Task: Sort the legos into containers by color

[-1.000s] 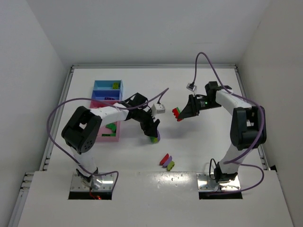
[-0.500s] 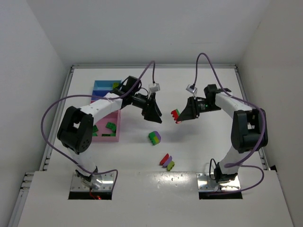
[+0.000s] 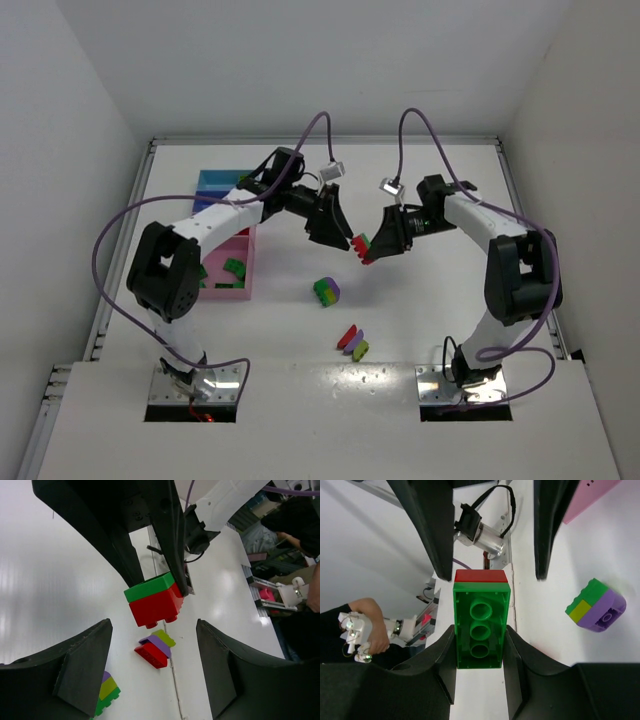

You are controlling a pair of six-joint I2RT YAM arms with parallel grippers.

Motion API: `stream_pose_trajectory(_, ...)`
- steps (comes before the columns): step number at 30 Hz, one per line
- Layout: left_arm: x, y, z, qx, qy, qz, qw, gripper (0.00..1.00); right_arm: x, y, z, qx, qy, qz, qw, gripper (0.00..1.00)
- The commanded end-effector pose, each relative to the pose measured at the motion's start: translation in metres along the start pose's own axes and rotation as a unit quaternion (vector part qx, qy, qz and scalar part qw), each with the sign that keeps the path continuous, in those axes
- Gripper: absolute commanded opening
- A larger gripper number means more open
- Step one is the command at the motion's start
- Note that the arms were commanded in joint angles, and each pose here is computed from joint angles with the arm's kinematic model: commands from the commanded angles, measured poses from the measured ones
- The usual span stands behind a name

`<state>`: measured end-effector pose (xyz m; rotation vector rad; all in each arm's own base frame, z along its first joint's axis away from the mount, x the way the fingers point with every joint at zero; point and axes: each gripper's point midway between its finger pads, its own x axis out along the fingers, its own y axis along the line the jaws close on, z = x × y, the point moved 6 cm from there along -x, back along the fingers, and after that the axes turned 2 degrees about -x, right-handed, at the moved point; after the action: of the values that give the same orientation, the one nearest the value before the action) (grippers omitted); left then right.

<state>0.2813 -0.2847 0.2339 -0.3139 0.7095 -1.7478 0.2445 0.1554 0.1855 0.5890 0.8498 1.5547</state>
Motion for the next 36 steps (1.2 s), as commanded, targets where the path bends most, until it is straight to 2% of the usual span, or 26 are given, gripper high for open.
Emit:
stream_pose_trajectory(1,0.008,-0.008,0.008,0.014,0.002,-0.029,0.999,0.74,0.001,0.016,0.022,-0.075,-0.021,0.029,0.997,0.0)
stream_pose_trajectory(13,0.015,-0.01,0.01,0.015,0.007,-0.037,0.999,0.64,0.012,0.014,0.021,-0.097,0.027,0.005,0.995,0.0)
stream_pose_trajectory(17,0.019,-0.009,0.007,0.006,0.011,-0.04,0.999,0.57,0.014,0.014,0.022,-0.102,0.036,-0.001,0.994,0.0)
stream_pose_trajectory(23,0.025,-0.012,0.006,-0.002,0.017,-0.042,0.999,0.37,0.013,0.013,0.025,-0.112,0.038,-0.005,0.993,0.0)
stream_pose_trajectory(27,0.026,-0.01,0.004,-0.006,0.018,-0.047,0.999,0.12,0.013,0.01,0.026,-0.112,0.04,-0.009,0.993,0.01)
stream_pose_trajectory(28,0.025,-0.012,0.002,-0.002,0.018,-0.047,0.999,0.09,0.013,0.01,0.026,-0.112,0.04,-0.009,0.993,0.11)
stream_pose_trajectory(30,0.028,-0.016,0.001,-0.001,0.021,-0.051,0.999,0.06,0.011,0.01,0.028,-0.105,0.035,-0.007,0.994,0.2)
stream_pose_trajectory(31,0.027,-0.017,-0.001,0.002,0.021,-0.051,0.998,0.05,0.009,0.008,0.028,-0.095,0.029,-0.005,0.995,0.27)
stream_pose_trajectory(33,0.026,-0.019,-0.003,0.006,0.021,-0.051,0.998,0.04,0.01,0.009,0.03,-0.089,0.024,0.002,0.996,0.34)
stream_pose_trajectory(36,0.026,-0.018,-0.007,0.005,0.022,-0.051,0.998,0.04,0.01,0.009,0.032,-0.084,0.019,0.01,0.996,0.38)
